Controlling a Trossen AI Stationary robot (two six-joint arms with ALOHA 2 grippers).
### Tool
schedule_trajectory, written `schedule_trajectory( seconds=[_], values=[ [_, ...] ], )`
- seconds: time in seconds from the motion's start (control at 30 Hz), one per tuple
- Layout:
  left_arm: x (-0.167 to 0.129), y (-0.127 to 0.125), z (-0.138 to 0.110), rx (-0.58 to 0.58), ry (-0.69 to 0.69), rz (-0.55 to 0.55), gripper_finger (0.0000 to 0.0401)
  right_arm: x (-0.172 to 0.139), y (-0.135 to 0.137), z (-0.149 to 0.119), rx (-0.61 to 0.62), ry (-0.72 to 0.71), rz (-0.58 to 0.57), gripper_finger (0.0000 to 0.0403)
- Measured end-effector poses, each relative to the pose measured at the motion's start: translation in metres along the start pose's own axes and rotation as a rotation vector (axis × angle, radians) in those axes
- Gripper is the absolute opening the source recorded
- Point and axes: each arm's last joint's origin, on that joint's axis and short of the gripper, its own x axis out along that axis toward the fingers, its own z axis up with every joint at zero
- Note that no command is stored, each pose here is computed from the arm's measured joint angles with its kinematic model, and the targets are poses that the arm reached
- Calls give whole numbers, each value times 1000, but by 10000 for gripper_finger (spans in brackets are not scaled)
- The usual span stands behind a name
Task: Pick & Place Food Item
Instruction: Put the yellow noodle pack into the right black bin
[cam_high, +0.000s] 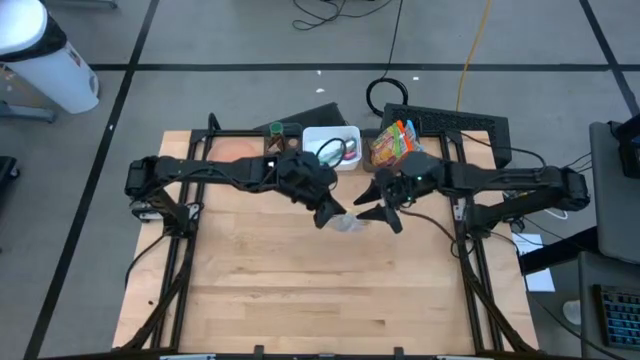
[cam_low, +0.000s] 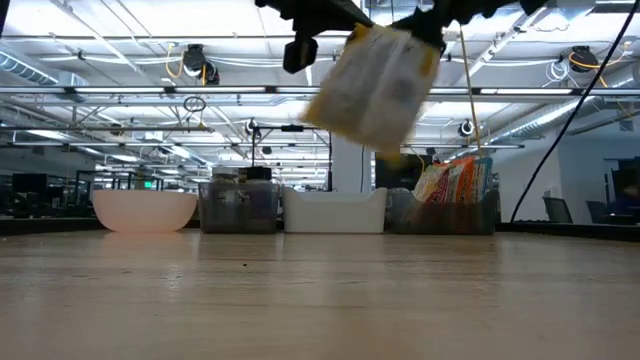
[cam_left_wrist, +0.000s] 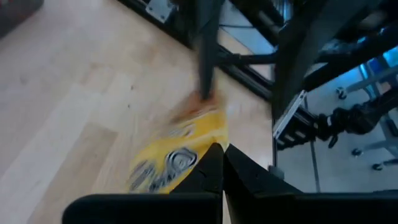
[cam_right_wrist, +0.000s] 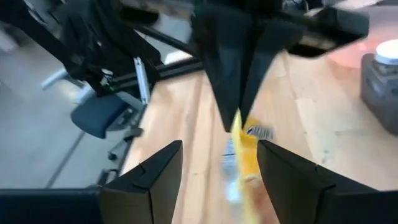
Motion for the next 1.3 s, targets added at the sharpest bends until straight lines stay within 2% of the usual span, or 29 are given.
schedule_trajectory(
  seconds=[0.23, 0.4, 0.73, 1.1, 1.2, 1.3],
  values=[
    [-1, 2, 3, -9, -21, 5, 0, 6, -12, -4, -7, 37, -64, 198],
    [-1, 2, 4, 0, -30, 0, 0, 10, -16, -6, -17, 48, -71, 183],
    [-4, 9, 9, 18, -45, 5, 0, 15, -23, -10, -21, 86, -90, 117],
    [-6, 13, 11, 44, -33, 9, 0, 13, -29, -9, -11, 87, -75, 17],
    [-7, 16, 11, 37, -26, 20, 0, 12, -31, -9, -1, 86, -72, 4],
    [-7, 16, 11, 38, -29, 19, 0, 11, -33, -8, 0, 78, -75, 6]
  ],
)
